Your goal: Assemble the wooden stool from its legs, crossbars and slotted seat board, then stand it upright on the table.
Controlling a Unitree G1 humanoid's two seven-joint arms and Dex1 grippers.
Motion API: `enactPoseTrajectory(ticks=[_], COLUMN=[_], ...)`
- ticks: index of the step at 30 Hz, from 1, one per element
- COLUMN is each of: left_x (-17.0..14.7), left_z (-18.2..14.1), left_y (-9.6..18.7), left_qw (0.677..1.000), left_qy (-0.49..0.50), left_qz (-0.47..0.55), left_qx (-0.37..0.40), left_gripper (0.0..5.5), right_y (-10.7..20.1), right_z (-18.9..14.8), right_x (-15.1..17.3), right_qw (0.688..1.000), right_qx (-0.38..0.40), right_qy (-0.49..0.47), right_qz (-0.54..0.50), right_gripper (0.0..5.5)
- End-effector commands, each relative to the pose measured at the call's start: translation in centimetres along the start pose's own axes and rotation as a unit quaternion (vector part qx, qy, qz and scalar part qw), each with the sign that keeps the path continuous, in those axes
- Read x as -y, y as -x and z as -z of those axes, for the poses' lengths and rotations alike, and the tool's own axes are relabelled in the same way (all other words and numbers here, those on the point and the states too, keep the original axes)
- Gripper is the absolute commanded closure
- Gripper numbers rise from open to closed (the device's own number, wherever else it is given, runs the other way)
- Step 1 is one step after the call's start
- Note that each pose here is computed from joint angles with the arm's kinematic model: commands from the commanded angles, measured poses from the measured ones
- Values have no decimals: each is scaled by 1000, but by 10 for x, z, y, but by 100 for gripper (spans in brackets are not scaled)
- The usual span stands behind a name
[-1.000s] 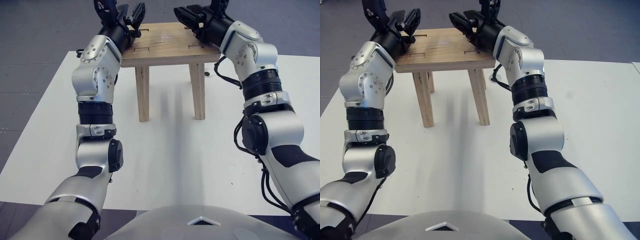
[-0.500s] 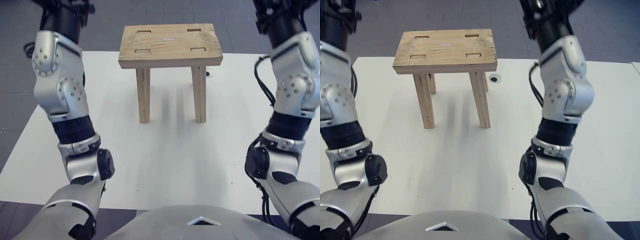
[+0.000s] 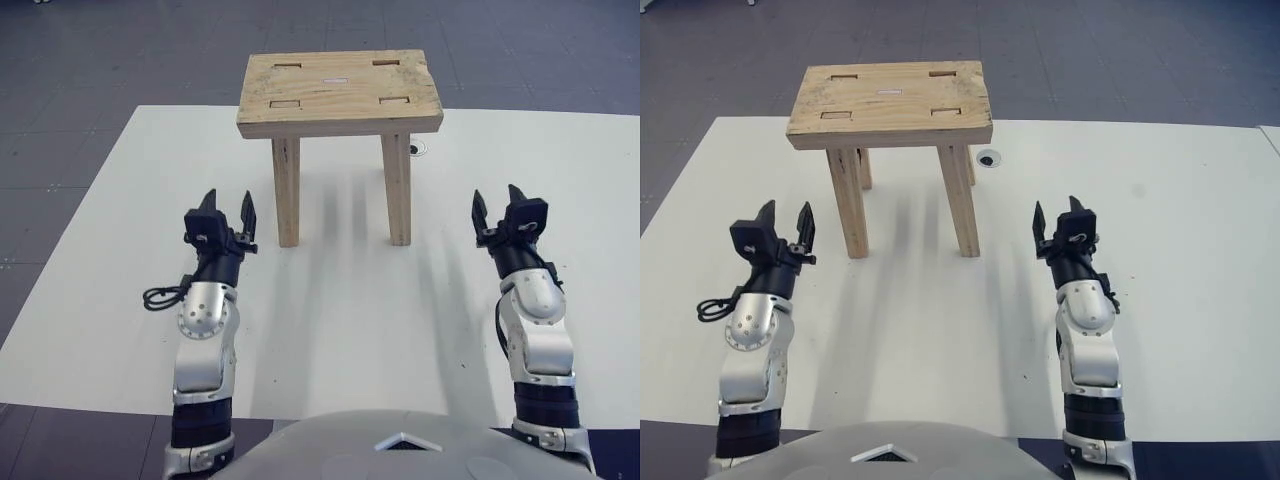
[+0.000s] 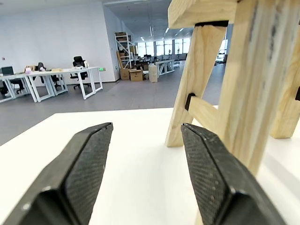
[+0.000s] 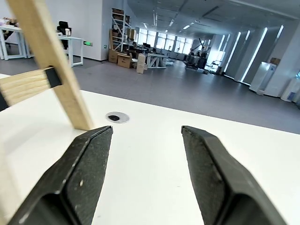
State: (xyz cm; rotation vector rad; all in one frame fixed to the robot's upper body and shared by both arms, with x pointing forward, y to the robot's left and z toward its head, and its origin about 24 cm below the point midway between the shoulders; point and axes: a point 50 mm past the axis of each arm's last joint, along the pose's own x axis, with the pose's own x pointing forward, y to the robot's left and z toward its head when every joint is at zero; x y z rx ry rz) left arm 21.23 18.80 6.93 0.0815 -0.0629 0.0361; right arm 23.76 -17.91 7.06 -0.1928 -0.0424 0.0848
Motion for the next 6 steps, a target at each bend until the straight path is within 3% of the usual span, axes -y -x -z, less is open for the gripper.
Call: enactPoseTrajectory(ticks=[1,6], left_x=[4,18], left_z=[-7,-9], left_y=[0,-3], left_qw=[1000,997], left_qy=[3,-37], left_qz=[-2,63], left_qx=[15,22], left_gripper=[280,233], right_y=[1,1], right_z=[-1,-2], right_x=[-5,-8], right_qw=[1000,1000], right_qx=[-1,1], right_qy=[-12,-10], right_qz=[10,10], right_gripper=[280,280])
